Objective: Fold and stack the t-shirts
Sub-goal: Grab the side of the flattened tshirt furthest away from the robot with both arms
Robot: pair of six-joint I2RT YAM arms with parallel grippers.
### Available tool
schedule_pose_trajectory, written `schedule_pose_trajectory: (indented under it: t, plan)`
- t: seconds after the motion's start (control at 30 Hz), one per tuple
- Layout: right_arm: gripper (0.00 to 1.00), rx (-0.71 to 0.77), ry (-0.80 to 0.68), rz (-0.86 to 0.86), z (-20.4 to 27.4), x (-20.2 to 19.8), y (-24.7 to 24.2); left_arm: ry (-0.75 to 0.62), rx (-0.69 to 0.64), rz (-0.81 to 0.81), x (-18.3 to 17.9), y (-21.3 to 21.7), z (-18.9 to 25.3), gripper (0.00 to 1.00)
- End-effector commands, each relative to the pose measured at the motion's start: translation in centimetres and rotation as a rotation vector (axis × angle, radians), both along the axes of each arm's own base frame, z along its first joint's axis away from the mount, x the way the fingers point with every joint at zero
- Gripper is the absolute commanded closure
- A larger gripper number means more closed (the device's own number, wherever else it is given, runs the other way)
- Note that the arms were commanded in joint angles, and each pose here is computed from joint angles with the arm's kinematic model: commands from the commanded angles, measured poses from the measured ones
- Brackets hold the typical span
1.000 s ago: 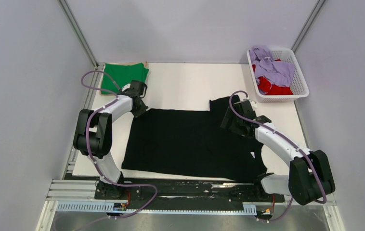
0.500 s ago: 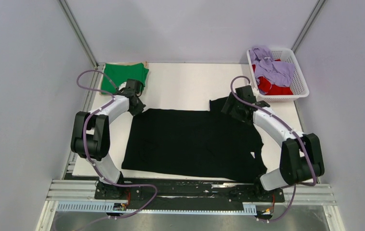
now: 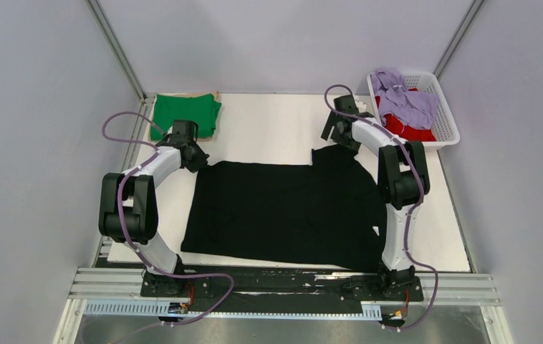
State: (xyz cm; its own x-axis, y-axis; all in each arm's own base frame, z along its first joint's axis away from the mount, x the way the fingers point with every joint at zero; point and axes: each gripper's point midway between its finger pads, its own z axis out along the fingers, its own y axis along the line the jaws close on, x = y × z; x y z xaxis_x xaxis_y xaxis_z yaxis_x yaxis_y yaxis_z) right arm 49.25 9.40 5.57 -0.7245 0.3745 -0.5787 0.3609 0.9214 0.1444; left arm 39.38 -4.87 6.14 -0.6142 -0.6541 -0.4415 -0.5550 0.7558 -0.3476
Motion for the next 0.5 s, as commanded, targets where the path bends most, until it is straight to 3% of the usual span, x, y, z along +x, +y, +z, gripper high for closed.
schedule_pose_trajectory:
  t: [0.0, 0.2, 0.47]
  plan:
    - [0.17, -0.05, 0.018, 0.031, -0.7, 2.4, -0.5, -0.066, -0.022, -0.014, 0.7, 0.0, 1.7, 1.0]
    - [0.31, -0.056, 0.062, 0.059, -2.8, 2.5, -0.3, -0.053, -0.011, -0.004, 0.5, 0.3, 1.4, 1.0]
    - [0.36, -0.086, 0.136, 0.078, -4.5, 0.9, -0.5, -0.055, -0.007, 0.01, 0.6, 0.5, 1.5, 1.0]
